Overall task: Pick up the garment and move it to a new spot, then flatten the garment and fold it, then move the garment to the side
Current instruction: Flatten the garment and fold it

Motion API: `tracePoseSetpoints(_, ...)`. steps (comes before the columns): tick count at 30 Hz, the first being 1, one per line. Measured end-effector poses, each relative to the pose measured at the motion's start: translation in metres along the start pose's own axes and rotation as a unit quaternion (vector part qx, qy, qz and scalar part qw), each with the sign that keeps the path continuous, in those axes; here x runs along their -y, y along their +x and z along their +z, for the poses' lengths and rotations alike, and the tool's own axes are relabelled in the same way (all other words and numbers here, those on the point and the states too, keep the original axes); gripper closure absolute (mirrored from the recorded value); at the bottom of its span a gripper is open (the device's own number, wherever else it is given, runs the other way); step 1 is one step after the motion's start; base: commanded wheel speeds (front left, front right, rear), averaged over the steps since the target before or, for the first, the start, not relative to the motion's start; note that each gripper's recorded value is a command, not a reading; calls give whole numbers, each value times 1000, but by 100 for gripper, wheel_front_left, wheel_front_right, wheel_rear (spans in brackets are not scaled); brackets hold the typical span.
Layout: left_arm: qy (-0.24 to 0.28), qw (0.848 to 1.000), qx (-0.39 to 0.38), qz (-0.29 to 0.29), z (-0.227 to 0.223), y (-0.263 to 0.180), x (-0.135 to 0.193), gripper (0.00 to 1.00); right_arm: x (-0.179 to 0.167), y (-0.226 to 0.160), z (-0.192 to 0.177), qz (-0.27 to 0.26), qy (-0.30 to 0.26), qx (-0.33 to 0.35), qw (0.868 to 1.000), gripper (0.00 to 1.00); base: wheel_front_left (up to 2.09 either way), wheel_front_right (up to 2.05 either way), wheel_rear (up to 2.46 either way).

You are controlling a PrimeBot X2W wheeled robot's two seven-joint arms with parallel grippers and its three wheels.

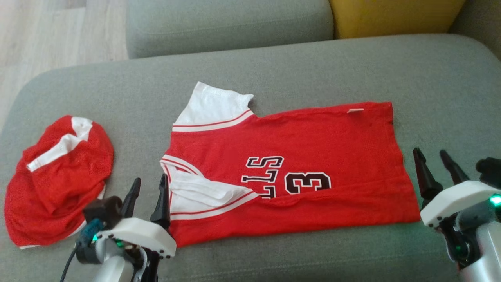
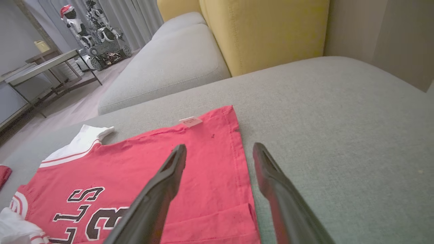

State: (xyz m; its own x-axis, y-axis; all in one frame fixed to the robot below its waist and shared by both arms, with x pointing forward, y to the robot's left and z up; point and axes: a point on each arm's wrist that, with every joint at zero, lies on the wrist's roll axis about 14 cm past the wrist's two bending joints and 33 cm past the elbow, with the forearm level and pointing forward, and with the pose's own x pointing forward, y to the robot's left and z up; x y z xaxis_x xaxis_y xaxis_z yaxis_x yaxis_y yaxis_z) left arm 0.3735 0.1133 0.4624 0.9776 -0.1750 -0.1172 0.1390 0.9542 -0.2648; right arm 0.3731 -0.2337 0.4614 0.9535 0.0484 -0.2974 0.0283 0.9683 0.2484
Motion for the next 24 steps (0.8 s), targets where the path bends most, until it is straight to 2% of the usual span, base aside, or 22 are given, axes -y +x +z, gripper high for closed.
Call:
tracePoseSetpoints(5, 4, 1000, 10, -18, 5, 18, 8, 0, 0, 5, 11, -1, -16, 48, 999, 0, 0, 0, 0)
tracePoseSetpoints(10, 25, 998, 3, -57, 15, 62, 24, 0, -4, 23, 29, -4, -38, 89, 995, 0, 0, 0, 0)
tracePoseSetpoints(11, 36, 995, -14, -93, 16, 84, 35, 0, -9, 34, 39, -1, -47, 102, 994, 0, 0, 0, 0)
tracePoseSetpoints(15, 84, 984, -65, -140, 13, 131, 44, 0, -22, 56, 49, 15, -64, 115, 991, 0, 0, 0, 0)
tracePoseSetpoints(18, 114, 978, -102, -145, 14, 171, 39, 0, -27, 69, 46, 25, -78, 107, 991, 0, 0, 0, 0)
tracePoseSetpoints(21, 164, 963, -148, -151, 10, 204, 31, 0, -24, 77, 45, 24, -90, 102, 990, 0, 0, 0, 0)
tracePoseSetpoints(24, 173, 953, -200, -150, -4, 228, 28, 0, -18, 82, 49, 17, -98, 104, 990, 0, 0, 0, 0)
